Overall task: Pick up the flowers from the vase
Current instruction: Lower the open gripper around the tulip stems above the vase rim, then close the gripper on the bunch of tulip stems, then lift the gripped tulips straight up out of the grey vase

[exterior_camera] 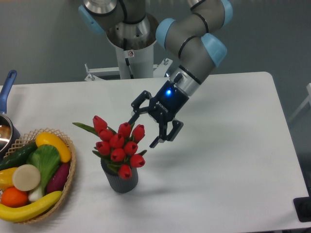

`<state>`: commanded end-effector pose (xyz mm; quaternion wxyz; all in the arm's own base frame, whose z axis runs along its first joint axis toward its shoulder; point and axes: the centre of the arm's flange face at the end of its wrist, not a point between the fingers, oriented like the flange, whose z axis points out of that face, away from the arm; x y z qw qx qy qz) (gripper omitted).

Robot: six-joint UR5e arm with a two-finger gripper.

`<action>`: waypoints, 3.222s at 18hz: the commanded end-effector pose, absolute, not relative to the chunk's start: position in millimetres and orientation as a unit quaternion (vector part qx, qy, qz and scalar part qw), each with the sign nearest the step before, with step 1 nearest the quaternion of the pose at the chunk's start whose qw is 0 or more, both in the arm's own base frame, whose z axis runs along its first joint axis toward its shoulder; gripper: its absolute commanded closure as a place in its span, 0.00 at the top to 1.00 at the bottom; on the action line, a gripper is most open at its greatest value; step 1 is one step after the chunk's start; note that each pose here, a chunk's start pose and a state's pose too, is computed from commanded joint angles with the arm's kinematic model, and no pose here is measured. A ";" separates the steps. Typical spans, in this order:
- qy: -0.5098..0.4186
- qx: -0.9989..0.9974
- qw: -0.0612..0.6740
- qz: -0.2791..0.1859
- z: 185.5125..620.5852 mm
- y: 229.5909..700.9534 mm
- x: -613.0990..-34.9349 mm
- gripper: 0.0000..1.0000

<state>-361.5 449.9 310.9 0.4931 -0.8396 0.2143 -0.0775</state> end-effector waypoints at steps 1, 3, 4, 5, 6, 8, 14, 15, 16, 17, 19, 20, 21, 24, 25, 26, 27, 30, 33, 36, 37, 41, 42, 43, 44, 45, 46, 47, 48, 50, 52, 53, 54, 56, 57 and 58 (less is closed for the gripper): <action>0.219 -0.838 0.494 -0.076 308.4 452.9 -360.1 1.00; 0.221 -0.838 0.493 -0.078 307.7 455.2 -357.6 1.00; 0.219 -0.838 0.494 -0.081 307.2 456.2 -355.8 1.00; 0.210 -0.839 0.493 -0.086 308.8 457.8 -355.1 1.00; 0.201 -0.842 0.493 -0.092 310.2 458.4 -354.5 1.00; 0.189 -0.844 0.492 -0.098 312.7 459.0 -353.7 1.00; 0.198 -0.841 0.492 -0.107 303.5 469.2 -346.3 1.00; 0.198 -0.842 0.491 -0.110 300.4 470.3 -345.1 1.00; 0.200 -0.841 0.491 -0.111 301.1 472.2 -343.2 1.00; 0.204 -0.840 0.491 -0.113 301.1 475.3 -338.9 1.00; 0.204 -0.833 0.500 -0.119 302.4 476.8 -337.3 1.00; 0.203 -0.830 0.505 -0.122 302.0 477.5 -337.1 1.00; 0.203 -0.830 0.505 -0.123 301.3 477.6 -337.3 1.00; 0.202 -0.830 0.506 -0.124 301.0 478.3 -338.3 1.00; 0.203 -0.829 0.506 -0.124 301.6 479.1 -337.9 1.00; 0.203 -0.829 0.506 -0.123 301.9 480.0 -339.2 1.00; 0.204 -0.829 0.507 -0.123 302.3 480.9 -340.6 0.99; 0.207 -0.828 0.506 -0.124 301.8 485.7 -340.4 0.78; 0.207 -0.828 0.507 -0.123 302.8 486.5 -341.6 0.62; 0.207 -0.828 0.507 -0.124 302.8 486.5 -341.6 0.47; 0.207 -0.828 0.507 -0.124 302.8 486.5 -341.6 0.47; 0.207 -0.828 0.507 -0.124 302.8 486.5 -341.6 0.37; 0.206 -0.828 0.507 -0.123 302.8 486.0 -342.3 0.37; 0.206 -0.828 0.507 -0.123 302.8 486.0 -342.3 0.37; 0.206 -0.828 0.507 -0.122 304.1 486.5 -343.0 0.37; 0.201 -0.829 0.508 -0.123 308.6 488.0 -345.3 0.36; 0.190 -0.831 0.507 -0.127 313.1 489.5 -347.6 0.36; 0.179 -0.833 0.506 -0.131 317.1 490.7 -349.6 0.36; 0.174 -0.834 0.506 -0.132 319.8 491.2 -350.4 0.36; 0.174 -0.834 0.506 -0.131 322.8 491.3 -350.6 0.36; 0.174 -0.834 0.508 -0.128 328.2 490.9 -351.4 0.36; 0.172 -0.834 0.509 -0.128 330.6 490.8 -351.2 0.36; 0.167 -0.835 0.509 -0.129 334.1 489.7 -351.1 0.36; 0.160 -0.836 0.509 -0.130 341.8 488.4 -349.1 0.36; 0.159 -0.836 0.509 -0.133 342.7 489.8 -346.6 0.36; 0.155 -0.836 0.509 -0.133 346.1 489.2 -345.7 0.36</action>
